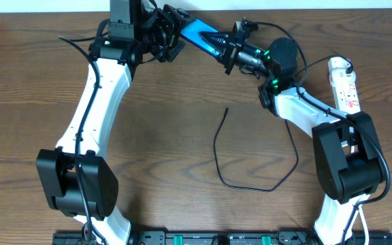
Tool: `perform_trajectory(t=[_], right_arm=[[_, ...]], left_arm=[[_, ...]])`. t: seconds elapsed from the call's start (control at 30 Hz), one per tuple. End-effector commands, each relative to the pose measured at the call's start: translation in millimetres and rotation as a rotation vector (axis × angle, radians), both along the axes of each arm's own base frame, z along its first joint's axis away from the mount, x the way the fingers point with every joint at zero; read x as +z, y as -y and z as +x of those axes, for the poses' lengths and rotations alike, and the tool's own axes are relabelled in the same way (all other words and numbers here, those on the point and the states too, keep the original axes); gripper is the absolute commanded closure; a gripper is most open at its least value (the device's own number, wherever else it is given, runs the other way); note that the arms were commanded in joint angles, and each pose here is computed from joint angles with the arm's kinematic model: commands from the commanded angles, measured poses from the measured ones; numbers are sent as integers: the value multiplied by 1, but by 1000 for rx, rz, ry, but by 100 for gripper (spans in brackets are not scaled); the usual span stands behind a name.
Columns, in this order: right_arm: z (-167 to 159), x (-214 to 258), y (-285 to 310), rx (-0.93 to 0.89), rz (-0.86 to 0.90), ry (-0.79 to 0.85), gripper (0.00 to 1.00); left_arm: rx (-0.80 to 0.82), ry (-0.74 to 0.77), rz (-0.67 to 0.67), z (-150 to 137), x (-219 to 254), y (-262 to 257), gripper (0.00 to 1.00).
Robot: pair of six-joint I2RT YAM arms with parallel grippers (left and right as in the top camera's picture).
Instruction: Plug charger to phone and switch on socket
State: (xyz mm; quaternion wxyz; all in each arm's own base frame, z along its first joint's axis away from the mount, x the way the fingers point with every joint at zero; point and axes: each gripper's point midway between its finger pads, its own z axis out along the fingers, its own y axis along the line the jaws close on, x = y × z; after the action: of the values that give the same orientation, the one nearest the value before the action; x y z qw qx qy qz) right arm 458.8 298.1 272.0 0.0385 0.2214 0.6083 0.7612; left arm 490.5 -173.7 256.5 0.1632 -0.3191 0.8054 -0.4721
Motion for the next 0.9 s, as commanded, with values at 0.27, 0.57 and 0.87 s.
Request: perform_trajectory(t=[0.27,0.57,0.87], right_arm=[[-10,18,-14,41,19,41,99],[-17,17,-20,73,14,43,99],[-23,17,-30,95,14,42,98]], left_arm=[[4,36,17,1,9,-2,57],[11,47,20,3,10,-3,69],[39,50,40,6,8,-8,80]])
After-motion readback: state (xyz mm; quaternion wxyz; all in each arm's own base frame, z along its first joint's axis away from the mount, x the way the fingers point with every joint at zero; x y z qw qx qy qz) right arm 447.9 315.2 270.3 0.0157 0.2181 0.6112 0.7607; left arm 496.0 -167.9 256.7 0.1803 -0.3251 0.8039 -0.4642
